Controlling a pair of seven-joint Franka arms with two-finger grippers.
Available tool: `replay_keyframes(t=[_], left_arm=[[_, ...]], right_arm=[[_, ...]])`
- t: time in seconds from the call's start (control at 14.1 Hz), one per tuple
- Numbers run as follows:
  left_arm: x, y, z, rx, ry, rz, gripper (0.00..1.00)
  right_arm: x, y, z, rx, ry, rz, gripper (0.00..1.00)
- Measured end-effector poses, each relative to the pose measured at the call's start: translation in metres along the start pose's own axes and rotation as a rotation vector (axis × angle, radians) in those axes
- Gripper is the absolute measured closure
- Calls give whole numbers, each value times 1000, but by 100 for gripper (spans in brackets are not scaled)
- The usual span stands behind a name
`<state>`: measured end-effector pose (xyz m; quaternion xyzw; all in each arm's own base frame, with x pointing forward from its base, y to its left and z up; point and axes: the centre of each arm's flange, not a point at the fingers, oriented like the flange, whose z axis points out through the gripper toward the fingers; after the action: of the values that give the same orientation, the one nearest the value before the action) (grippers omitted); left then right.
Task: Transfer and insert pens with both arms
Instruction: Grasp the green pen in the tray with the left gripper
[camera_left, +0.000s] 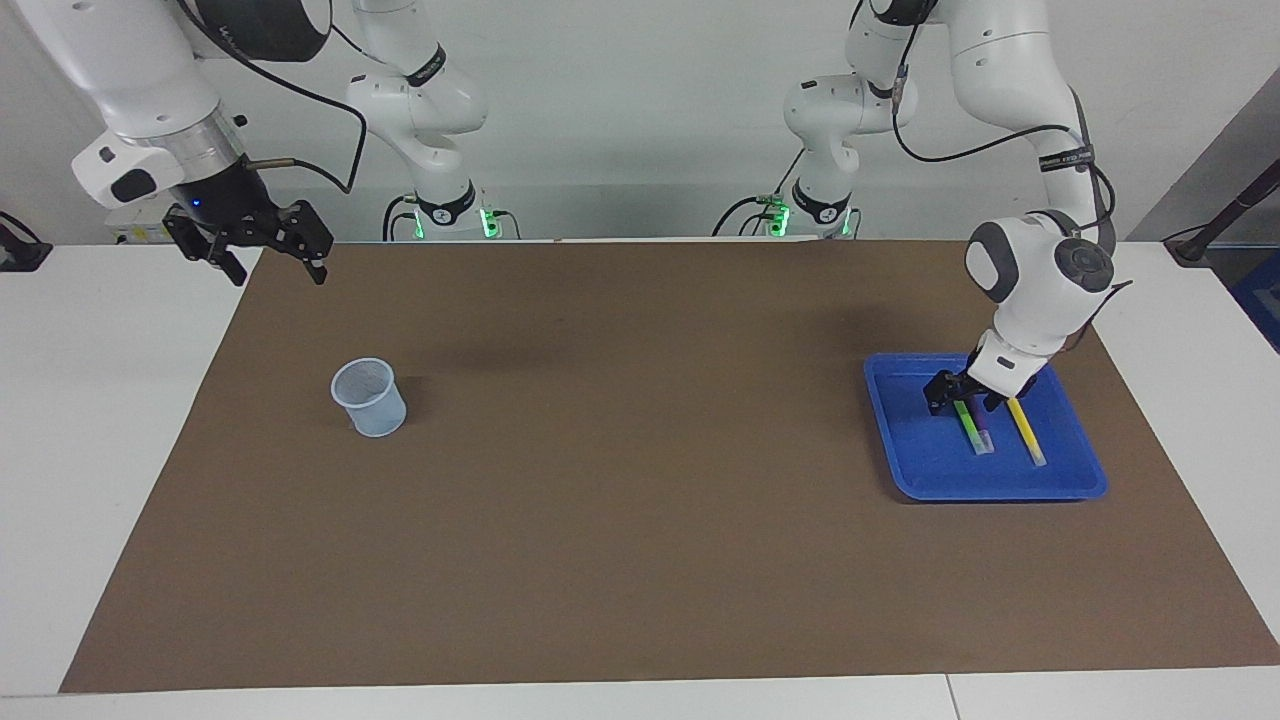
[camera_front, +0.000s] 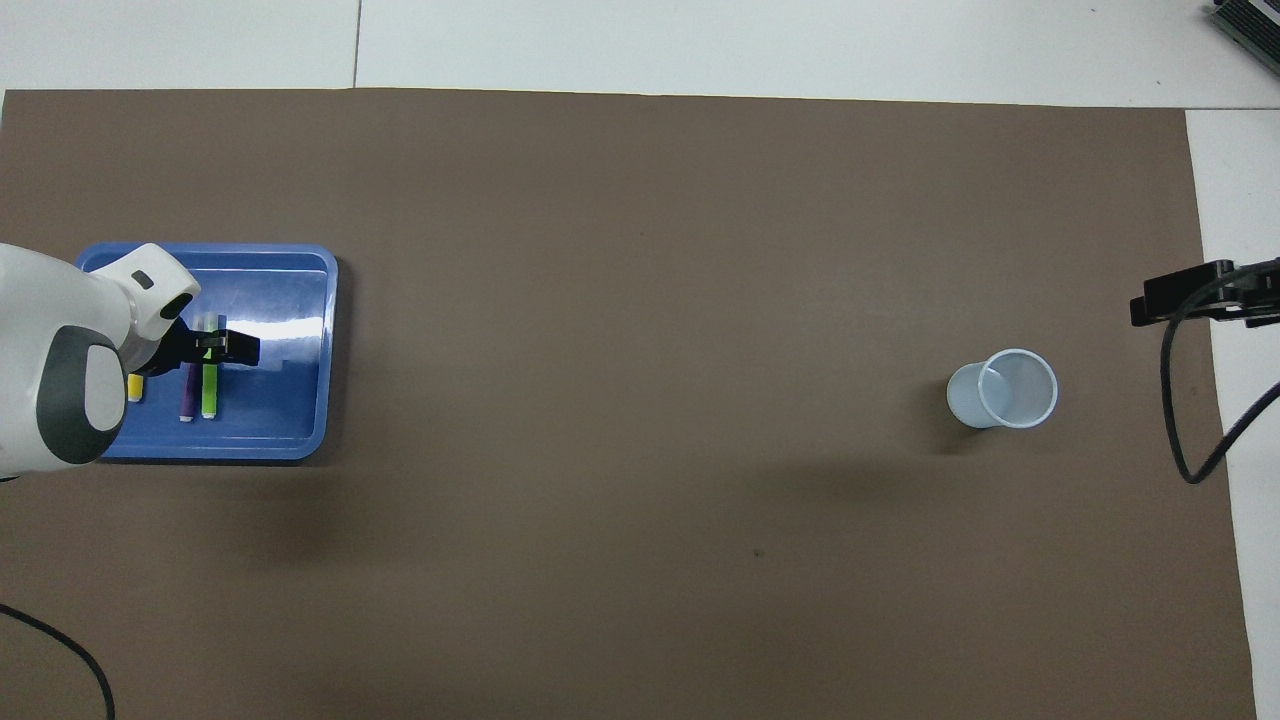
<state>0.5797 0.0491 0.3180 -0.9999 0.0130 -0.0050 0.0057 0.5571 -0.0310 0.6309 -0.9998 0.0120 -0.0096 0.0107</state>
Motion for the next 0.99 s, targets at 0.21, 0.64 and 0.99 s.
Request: replay_keyframes(t=[0.21,0.64,0.99], left_arm=[[1,0,11,1,-4,0,0],[2,0,16,0,-9,-52,0],[2,5,16,0,-8,-68,0]], right_arm=[[-1,-6,2,1,-14,-39,0],[-5,-56,7,95,-41,-139,0],[-8,-68,10,222,-56,-97,0]])
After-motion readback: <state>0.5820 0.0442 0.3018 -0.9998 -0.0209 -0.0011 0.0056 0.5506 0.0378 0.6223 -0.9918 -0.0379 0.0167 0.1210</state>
